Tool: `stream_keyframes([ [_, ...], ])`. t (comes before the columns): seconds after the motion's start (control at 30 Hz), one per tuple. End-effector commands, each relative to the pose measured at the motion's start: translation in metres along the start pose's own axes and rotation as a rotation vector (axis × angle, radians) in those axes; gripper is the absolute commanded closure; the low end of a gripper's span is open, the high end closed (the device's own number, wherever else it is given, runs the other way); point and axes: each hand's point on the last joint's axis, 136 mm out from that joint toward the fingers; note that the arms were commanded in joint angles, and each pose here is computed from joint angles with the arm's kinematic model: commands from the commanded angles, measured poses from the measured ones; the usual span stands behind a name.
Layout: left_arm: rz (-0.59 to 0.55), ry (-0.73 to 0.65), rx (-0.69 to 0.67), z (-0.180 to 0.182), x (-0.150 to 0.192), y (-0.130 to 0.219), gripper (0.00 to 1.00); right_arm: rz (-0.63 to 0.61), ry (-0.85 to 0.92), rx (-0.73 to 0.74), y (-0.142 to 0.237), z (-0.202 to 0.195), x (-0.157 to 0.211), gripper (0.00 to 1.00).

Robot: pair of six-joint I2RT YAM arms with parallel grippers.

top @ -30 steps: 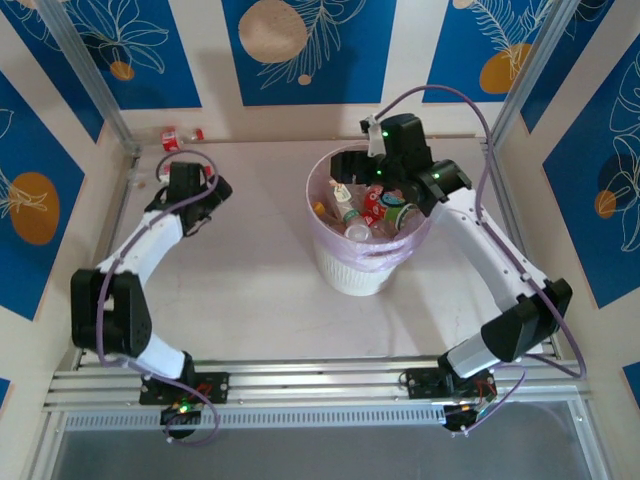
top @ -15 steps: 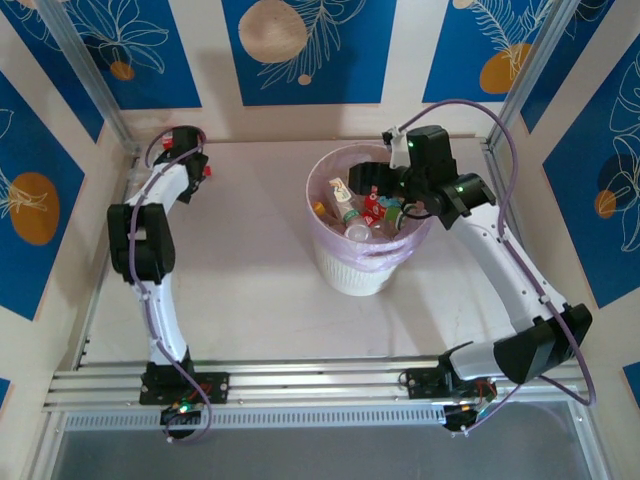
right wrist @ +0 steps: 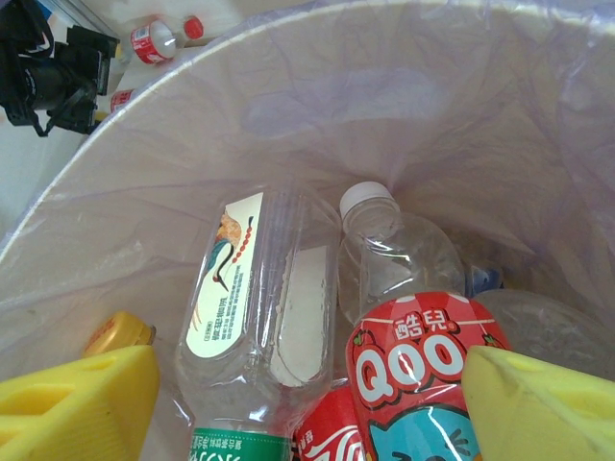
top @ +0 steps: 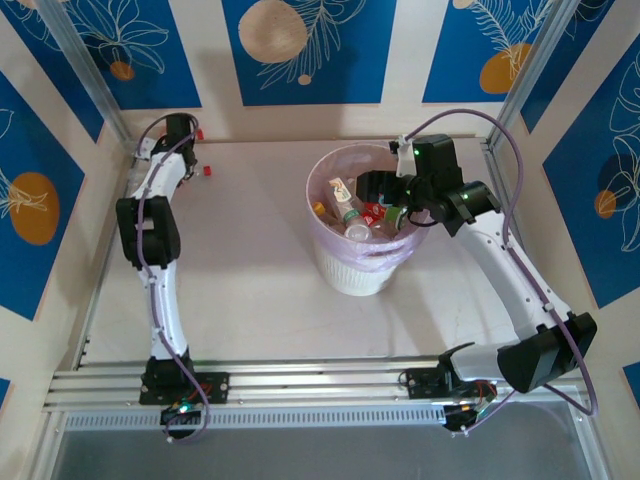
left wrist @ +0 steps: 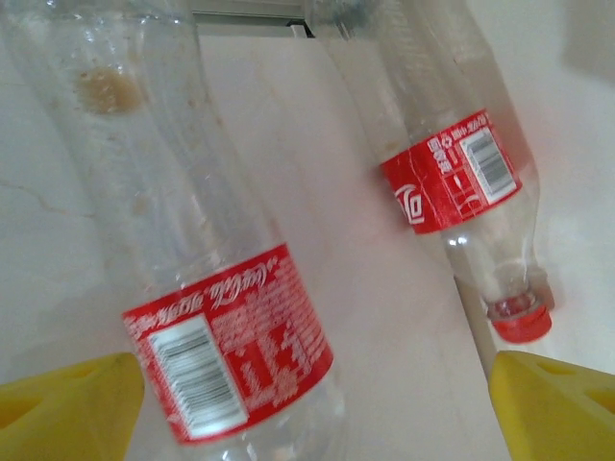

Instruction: Put the plastic bottles in the bin

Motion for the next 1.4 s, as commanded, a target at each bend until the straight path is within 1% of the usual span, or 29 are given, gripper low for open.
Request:
stream_keyframes([
  [0.0, 0.043, 0.034, -0.136, 0.034, 0.009, -0.02, 0.08, 0.002, 0.008, 0.005, 0.004, -0.002, 0.003, 0.17],
  [0.23, 0.133, 0.067, -0.229, 0.061, 0.03, -0.035, 0.08, -0.006, 0.01, 0.003, 0.008, -0.002, 0.002, 0.17],
  [0.33, 0.149, 0.043, -0.26, 0.071, 0.035, -0.036, 0.1, -0.005, 0.007, 0.001, 0.01, -0.001, 0.002, 0.17],
  [0.57, 0.147, -0.003, -0.298, 0.088, 0.037, -0.03, 0.32, -0.024, 0.004, -0.001, 0.018, 0.001, 0.001, 0.18],
  [0.73, 0.166, -0.011, -0.303, 0.097, 0.042, -0.027, 0.39, -0.02, 0.0, 0.0, 0.02, 0.001, 0.003, 0.18],
  [0.87, 0.187, -0.067, -0.29, 0.097, 0.043, -0.019, 0.39, -0.01, -0.006, -0.003, 0.022, 0.003, 0.004, 0.18],
  [1.0, 0.179, -0.224, -0.217, 0.078, 0.035, 0.003, 0.39, -0.005, -0.026, -0.017, 0.03, 0.007, 0.005, 0.17],
  [1.07, 0.21, -0.306, -0.127, 0.063, 0.039, 0.015, 0.39, -0.004, -0.034, -0.023, 0.033, 0.008, 0.006, 0.17],
  [1.1, 0.227, -0.329, -0.09, 0.058, 0.043, 0.025, 0.39, -0.003, -0.033, -0.028, 0.033, 0.009, 0.007, 0.17],
  [1.13, 0.236, -0.343, -0.057, 0.057, 0.047, 0.034, 0.41, -0.002, -0.028, -0.023, 0.033, 0.007, 0.008, 0.18],
  [1.2, 0.254, -0.366, 0.034, 0.049, 0.056, 0.056, 0.44, 0.003, -0.026, 0.01, 0.036, -0.001, 0.009, 0.17],
  [1.27, 0.266, -0.412, 0.155, 0.036, 0.065, 0.081, 0.47, -0.005, -0.028, 0.024, 0.042, -0.004, 0.005, 0.17],
  [1.33, 0.273, -0.504, 0.274, 0.025, 0.078, 0.112, 0.51, -0.028, -0.032, 0.012, 0.048, -0.001, -0.001, 0.17],
  [1.37, 0.276, -0.539, 0.297, 0.023, 0.082, 0.126, 0.51, -0.037, -0.033, -0.005, 0.05, 0.002, -0.004, 0.17],
])
Point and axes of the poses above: each hand's point on the last joint's axis, 136 mm out from that joint toward the fingers, its own y axis back along the fingers, its own z axis along the line the jaws close on, x = y × z, and after that the axes turned 1 degree about -y, right-handed
